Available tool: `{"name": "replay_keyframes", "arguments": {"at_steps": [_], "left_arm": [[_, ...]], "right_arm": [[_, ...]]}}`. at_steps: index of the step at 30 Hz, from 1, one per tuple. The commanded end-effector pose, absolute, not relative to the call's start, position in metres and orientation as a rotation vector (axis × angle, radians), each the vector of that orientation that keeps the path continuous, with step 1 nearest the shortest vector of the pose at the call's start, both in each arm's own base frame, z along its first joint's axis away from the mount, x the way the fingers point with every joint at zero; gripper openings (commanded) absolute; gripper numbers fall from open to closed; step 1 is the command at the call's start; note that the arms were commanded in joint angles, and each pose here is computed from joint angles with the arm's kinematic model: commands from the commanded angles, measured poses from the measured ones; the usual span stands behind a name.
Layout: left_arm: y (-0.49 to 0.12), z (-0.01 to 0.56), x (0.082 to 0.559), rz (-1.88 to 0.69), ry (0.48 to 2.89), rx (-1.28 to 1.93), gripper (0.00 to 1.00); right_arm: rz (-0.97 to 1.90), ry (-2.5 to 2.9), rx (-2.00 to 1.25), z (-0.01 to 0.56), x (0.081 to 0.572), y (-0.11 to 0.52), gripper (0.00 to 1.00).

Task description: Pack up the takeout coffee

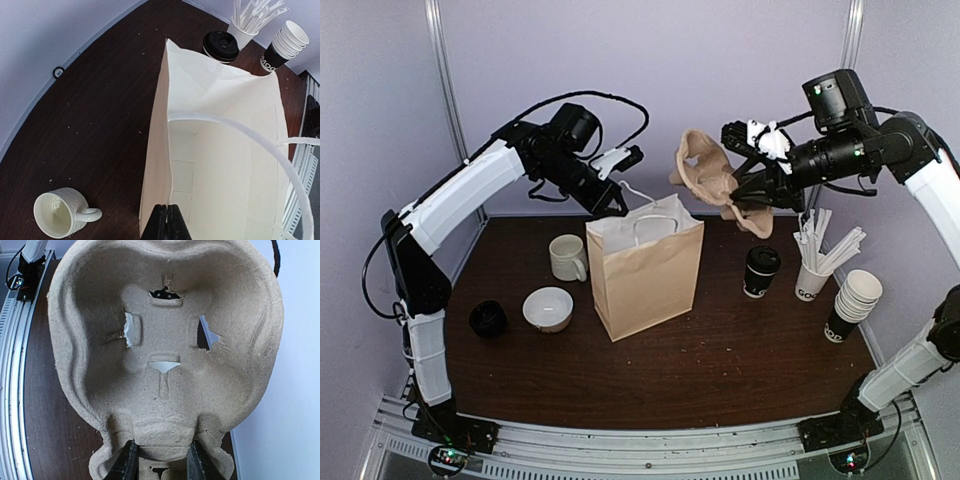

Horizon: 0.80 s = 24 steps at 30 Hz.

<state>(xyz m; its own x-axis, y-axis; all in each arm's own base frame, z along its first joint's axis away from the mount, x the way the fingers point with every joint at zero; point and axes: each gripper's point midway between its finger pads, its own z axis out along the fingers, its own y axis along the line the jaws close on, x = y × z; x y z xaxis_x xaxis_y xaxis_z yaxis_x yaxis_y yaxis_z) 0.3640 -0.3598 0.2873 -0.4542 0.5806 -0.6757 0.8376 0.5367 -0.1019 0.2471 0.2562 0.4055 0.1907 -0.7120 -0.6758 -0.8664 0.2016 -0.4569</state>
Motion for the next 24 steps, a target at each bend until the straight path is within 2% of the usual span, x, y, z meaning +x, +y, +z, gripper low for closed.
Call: {"name": "replay_keyframes", "arguments": {"at_steps": [1,8,14,24], "left_arm": [[-0.37,0.307,0.341,-0.73,2.14,1.181,0.0],[-0.369,0.329,0.307,-0.886,2.088,1.229,0.0],[-0.378,0.324,0.29,-0.937,2.082,1.268,0.0],[-0.392,0.326,0.27,-1.065,2.055,1.323,0.0]], "right_arm": [[0.286,1.46,-1.497,0.442,0.251,0.273,0.28],[0.405,1.404,-1.54,0.449,0.244,0.292,0.29],[0.476,1.388,-1.587,0.442,0.235,0.303,0.3],[0.596,1.324,-1.758,0.426,0.189,0.318,0.31]]}}
